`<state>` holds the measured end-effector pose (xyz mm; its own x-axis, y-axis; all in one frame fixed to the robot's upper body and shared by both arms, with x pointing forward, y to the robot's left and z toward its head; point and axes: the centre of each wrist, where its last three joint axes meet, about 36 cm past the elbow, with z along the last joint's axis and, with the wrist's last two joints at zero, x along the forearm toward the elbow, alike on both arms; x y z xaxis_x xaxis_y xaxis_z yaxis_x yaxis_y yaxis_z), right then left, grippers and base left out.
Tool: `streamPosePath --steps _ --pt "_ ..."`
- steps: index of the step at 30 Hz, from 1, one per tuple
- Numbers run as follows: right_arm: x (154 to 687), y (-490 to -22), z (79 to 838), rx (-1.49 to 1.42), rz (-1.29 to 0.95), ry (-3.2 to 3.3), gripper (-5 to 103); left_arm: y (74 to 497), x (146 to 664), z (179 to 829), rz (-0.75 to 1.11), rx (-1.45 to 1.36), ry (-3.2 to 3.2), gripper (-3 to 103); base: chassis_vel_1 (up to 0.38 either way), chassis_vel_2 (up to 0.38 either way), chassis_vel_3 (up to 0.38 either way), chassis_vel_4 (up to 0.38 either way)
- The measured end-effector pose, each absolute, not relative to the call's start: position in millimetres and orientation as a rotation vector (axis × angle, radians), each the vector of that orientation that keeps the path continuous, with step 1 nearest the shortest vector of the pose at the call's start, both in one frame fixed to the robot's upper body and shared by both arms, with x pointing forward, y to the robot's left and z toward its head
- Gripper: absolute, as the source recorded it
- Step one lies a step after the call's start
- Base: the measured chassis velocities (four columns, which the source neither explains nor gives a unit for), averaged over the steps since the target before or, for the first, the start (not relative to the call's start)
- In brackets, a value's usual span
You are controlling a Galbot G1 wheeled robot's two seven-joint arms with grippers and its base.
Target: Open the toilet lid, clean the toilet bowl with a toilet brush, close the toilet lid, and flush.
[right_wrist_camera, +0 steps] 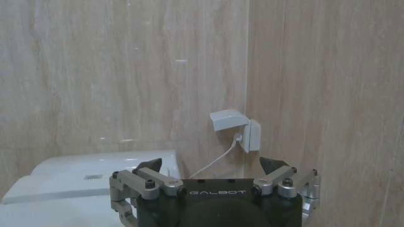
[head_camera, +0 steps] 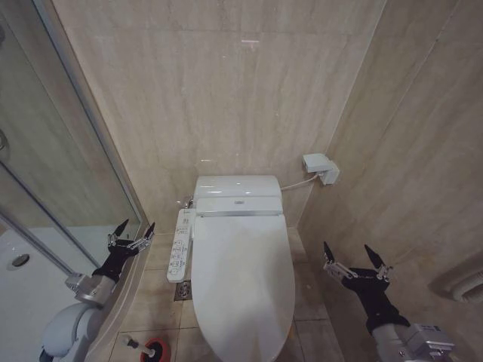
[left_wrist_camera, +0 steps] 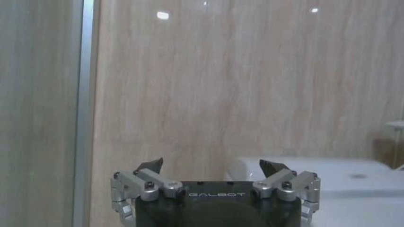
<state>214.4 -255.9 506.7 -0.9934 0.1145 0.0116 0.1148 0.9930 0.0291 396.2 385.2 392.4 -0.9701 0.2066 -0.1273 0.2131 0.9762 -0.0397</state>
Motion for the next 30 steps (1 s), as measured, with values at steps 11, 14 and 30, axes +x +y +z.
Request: streamPosePath --steps 11,14,30 --pt "214 -256 507 -0.180 -0.046 -3.126 100 407 423 387 -0.038 0.360 3.006 100 0.000 0.000 0.000 0.000" --pt "214 -256 507 -0.180 -0.046 -3.126 100 411 430 388 -0.029 0.367 3.002 100 0.000 0.000 0.000 0.000" --pt "214 -256 507 -0.180 -0.047 -3.126 100 421 512 387 -0.026 0.476 2.980 100 0.000 0.000 0.000 0.000"
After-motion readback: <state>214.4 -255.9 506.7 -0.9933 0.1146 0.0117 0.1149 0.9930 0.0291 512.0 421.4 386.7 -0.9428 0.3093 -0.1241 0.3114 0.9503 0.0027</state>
